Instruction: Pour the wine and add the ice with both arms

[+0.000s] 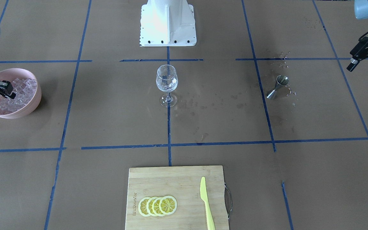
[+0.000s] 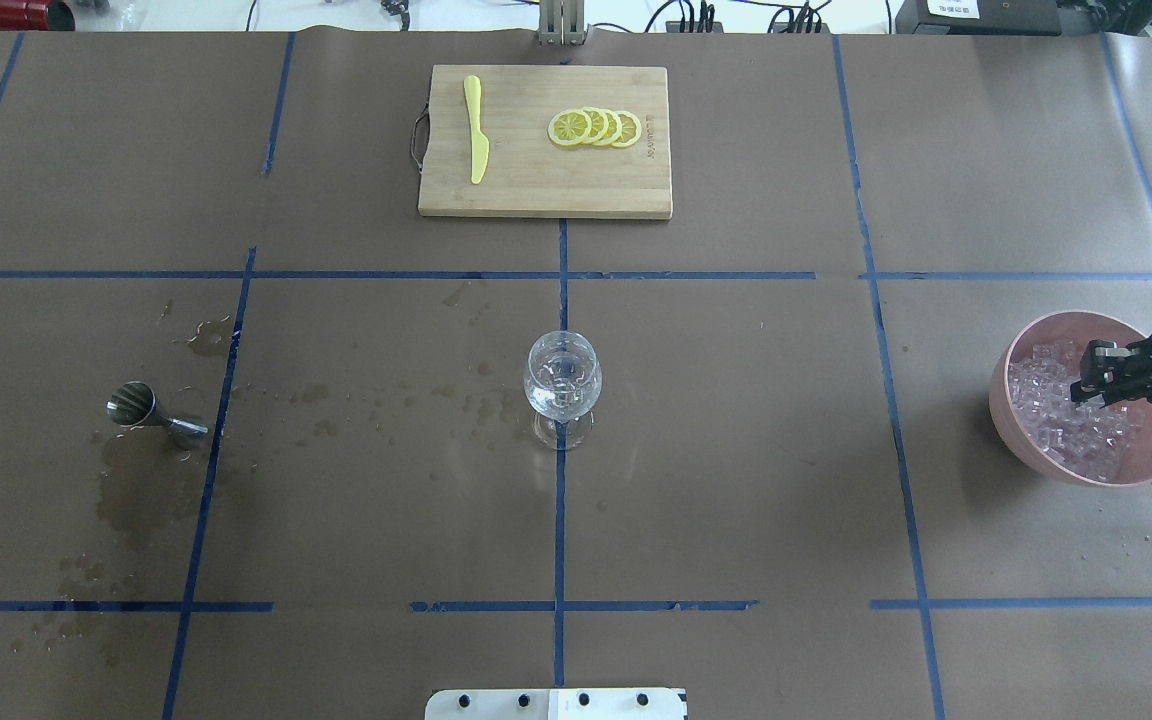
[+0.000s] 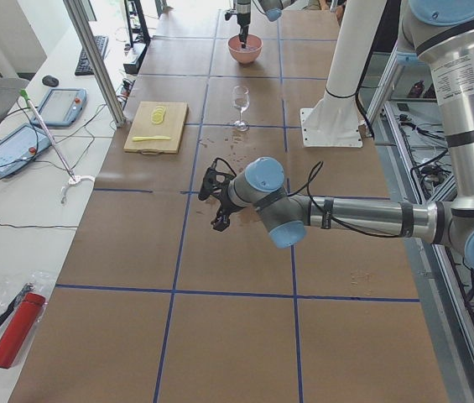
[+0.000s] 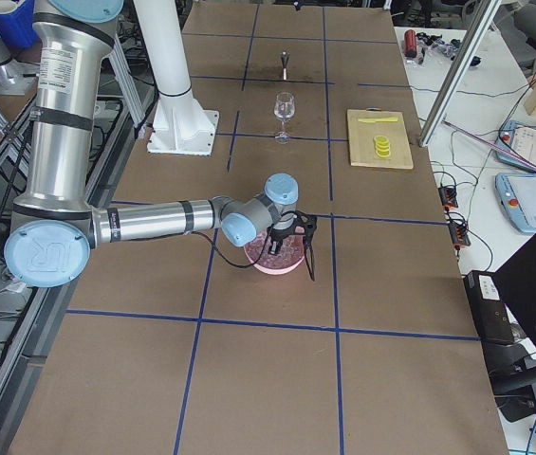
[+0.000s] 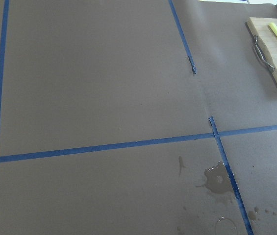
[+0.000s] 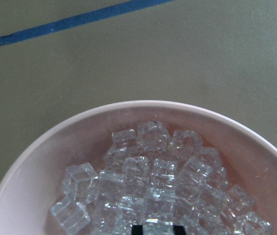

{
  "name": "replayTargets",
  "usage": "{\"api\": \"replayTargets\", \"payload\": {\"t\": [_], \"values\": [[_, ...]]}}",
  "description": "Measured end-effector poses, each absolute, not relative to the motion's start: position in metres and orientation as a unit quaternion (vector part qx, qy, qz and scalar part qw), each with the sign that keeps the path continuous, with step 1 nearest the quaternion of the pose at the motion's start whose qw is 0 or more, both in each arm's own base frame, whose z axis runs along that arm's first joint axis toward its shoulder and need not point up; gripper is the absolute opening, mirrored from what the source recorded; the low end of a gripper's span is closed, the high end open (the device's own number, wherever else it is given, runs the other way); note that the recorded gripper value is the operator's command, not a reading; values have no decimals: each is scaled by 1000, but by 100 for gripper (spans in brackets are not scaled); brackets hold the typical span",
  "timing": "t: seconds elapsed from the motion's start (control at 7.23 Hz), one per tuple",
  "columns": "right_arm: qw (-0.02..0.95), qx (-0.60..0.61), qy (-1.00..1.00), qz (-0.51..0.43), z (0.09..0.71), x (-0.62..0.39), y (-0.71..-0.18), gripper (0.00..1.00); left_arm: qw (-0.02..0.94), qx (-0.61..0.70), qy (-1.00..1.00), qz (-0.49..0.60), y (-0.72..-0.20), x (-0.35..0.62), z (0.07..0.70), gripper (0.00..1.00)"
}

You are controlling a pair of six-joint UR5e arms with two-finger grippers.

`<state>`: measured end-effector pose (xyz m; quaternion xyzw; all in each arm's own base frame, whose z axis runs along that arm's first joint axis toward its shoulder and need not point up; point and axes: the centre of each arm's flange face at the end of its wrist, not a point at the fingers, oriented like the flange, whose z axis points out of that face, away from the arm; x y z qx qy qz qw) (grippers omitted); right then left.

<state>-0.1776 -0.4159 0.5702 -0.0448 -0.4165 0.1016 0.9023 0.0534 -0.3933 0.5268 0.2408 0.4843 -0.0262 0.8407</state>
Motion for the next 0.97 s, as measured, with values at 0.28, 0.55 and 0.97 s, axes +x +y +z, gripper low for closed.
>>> {"api": "replayTargets", "payload": {"t": [0.28,0.55,0.97], "values": [[891,-24,-441,107,517,-158,-420,0,841,241,484,-27,-394,54,526,100],[868,1,-482,122,410,-145,-431,0,840,242,485,-26,-394,54,526,100],[807,-46,-553,202,227,-258,-438,0,840,242,485,-26,-393,53,526,100]]}}
